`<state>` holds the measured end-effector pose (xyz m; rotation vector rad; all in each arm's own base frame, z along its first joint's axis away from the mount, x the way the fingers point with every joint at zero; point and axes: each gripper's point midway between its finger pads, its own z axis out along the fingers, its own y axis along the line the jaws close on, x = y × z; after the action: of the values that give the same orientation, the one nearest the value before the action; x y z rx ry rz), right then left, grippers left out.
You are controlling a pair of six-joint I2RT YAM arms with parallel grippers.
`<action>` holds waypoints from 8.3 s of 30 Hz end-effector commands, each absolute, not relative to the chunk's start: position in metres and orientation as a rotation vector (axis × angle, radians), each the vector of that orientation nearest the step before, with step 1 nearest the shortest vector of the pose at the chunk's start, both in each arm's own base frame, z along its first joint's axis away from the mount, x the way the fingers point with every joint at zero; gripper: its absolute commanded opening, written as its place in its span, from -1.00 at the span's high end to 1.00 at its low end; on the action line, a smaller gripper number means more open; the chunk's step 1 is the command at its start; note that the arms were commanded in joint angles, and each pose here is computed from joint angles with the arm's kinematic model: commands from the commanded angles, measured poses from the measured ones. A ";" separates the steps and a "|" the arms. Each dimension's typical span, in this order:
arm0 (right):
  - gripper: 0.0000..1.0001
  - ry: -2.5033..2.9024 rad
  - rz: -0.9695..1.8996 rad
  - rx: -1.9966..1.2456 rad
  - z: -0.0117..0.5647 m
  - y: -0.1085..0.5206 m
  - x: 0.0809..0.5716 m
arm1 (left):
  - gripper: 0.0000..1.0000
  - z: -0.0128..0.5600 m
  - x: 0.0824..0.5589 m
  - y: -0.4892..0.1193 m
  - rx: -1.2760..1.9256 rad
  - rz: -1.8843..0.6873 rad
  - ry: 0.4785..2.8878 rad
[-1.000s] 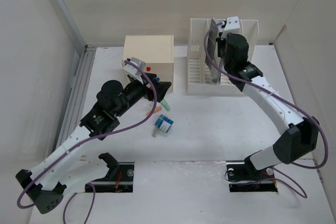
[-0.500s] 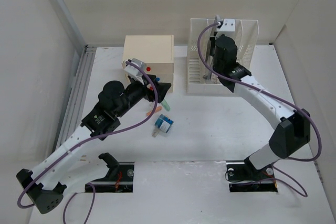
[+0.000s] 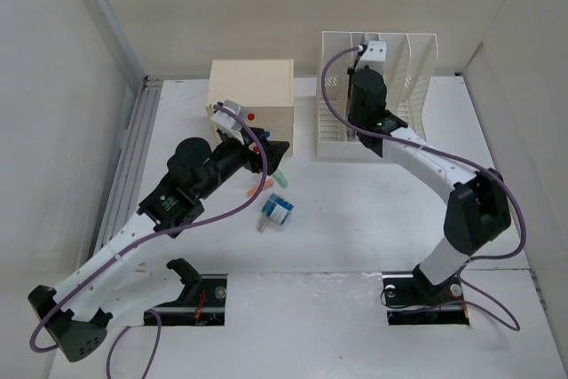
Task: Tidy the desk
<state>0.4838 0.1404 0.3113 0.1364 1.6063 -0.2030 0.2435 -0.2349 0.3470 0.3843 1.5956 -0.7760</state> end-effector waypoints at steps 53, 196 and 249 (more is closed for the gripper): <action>-1.00 1.434 0.700 -0.961 0.329 0.215 0.274 | -1.00 0.297 0.304 -0.125 -0.229 -0.417 1.711; 0.02 1.645 0.741 -0.842 0.298 0.204 0.298 | -0.77 0.190 0.294 -0.168 -0.215 -0.359 2.096; -0.59 0.457 0.421 -2.668 0.097 0.354 0.209 | -1.00 0.318 0.237 -0.053 -0.323 -0.187 1.575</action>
<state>0.2242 0.3569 0.0923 -2.6221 0.5023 0.3563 0.2374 -0.0505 0.3104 -0.3207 1.6062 -0.1550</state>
